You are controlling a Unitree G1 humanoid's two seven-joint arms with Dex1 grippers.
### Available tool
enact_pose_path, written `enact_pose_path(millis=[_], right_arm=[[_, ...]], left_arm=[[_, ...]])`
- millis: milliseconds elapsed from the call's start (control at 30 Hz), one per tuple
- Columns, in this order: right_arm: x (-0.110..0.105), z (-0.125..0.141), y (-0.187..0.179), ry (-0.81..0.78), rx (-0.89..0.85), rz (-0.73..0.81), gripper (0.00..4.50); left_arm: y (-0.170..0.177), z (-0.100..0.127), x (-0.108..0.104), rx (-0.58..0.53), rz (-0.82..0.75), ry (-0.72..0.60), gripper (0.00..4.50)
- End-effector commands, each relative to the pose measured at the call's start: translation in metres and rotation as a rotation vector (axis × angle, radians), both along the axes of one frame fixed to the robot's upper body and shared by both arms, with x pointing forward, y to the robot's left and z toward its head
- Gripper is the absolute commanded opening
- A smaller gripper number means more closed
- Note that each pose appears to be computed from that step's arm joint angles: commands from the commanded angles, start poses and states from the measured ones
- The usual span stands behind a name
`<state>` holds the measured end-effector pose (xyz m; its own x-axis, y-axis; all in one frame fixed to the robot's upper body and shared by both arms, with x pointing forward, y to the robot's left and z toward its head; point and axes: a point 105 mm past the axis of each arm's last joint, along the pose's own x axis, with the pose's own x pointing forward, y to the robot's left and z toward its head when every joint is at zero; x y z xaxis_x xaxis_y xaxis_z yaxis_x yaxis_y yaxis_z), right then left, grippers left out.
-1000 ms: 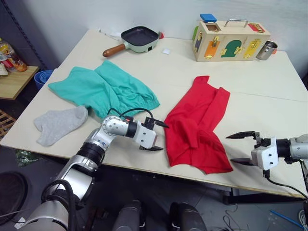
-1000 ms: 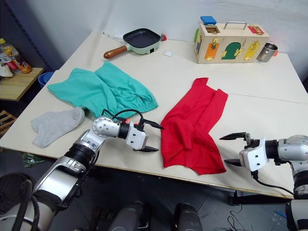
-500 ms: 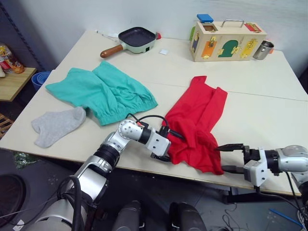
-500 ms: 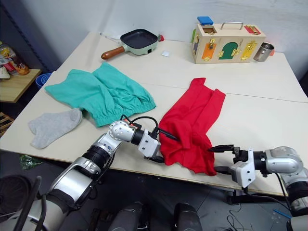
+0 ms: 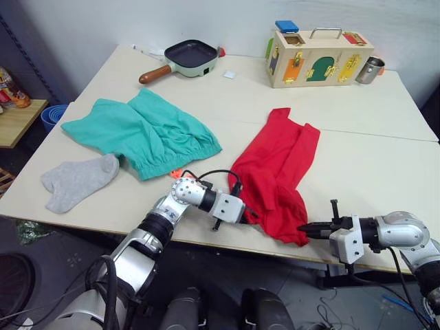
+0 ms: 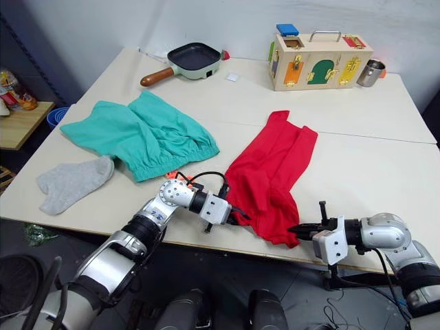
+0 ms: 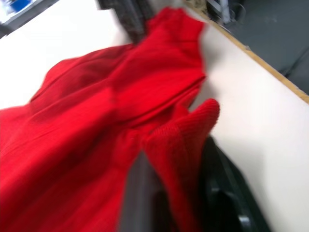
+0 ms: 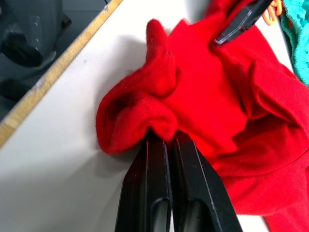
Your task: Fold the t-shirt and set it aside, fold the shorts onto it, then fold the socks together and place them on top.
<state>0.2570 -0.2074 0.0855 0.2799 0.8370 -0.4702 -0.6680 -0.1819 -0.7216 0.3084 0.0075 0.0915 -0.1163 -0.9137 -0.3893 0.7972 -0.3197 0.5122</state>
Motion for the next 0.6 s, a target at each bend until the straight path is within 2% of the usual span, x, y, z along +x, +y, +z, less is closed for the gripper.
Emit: enact_pose_path(millis=[33, 200, 300, 400, 467, 600], right_arm=[[-0.008, 0.014, 0.002, 0.08, 0.052, -0.019, 0.0], [-0.024, 0.027, -0.004, 0.252, 0.089, -0.081, 0.0], [-0.046, 0.026, -0.015, 0.428, 0.038, -0.109, 0.0], [-0.062, 0.028, -0.021, 0.537, 0.009, -0.131, 0.0], [-0.069, 0.029, -0.024, 0.578, -0.005, -0.15, 0.0], [-0.08, 0.027, -0.035, 0.649, -0.053, -0.179, 0.0]], left_arm=[[0.001, 0.022, -0.011, -0.084, -0.028, 0.062, 0.07], [0.013, 0.044, -0.036, -0.138, -0.072, 0.177, 0.07], [0.027, 0.048, -0.057, -0.104, -0.109, 0.229, 0.07], [0.036, 0.049, -0.074, -0.052, -0.127, 0.321, 0.07], [0.038, 0.051, -0.083, -0.034, -0.132, 0.38, 0.07], [0.036, 0.051, -0.087, -0.05, -0.129, 0.448, 0.07]])
